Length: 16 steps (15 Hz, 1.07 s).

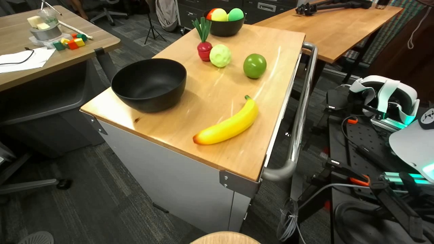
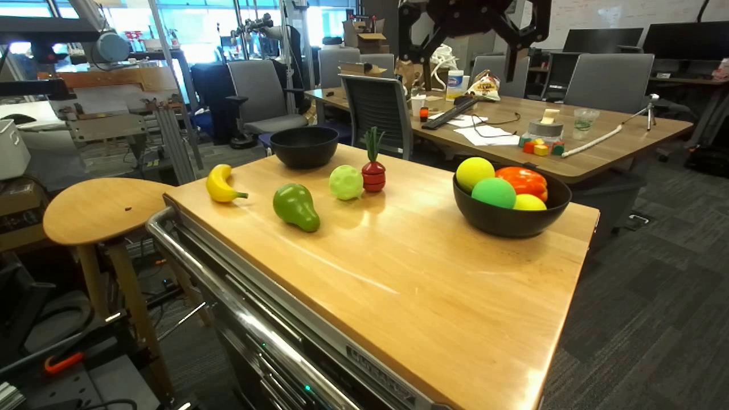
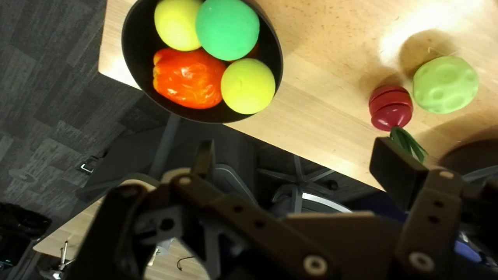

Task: Take the fruits and vegetables out of the bowls and put them on the table

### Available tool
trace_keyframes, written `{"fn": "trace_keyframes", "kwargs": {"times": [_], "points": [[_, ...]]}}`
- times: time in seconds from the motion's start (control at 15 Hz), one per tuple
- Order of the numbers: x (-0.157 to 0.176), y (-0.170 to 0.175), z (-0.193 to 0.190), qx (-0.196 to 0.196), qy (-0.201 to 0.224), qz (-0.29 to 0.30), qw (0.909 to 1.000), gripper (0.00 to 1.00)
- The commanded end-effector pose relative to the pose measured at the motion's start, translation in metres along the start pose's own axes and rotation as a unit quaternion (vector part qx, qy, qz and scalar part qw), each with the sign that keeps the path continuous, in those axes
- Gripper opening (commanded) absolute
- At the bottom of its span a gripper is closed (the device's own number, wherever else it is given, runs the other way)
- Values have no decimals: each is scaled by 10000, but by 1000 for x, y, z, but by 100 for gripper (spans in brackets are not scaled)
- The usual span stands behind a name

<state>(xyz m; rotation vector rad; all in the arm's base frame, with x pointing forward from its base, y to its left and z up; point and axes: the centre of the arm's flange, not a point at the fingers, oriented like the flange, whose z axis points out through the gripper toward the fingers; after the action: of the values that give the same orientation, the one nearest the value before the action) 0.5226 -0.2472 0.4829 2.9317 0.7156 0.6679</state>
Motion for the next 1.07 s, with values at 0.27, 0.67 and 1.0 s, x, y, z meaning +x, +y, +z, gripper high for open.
{"fn": "trace_keyframes", "kwargs": {"times": [0.27, 0.67, 1.0], "points": [[8, 19, 60, 371, 352, 930, 9944, 100], [25, 26, 114, 75, 158, 1355, 9906, 100], [39, 34, 147, -237, -148, 1819, 9829, 100]]}}
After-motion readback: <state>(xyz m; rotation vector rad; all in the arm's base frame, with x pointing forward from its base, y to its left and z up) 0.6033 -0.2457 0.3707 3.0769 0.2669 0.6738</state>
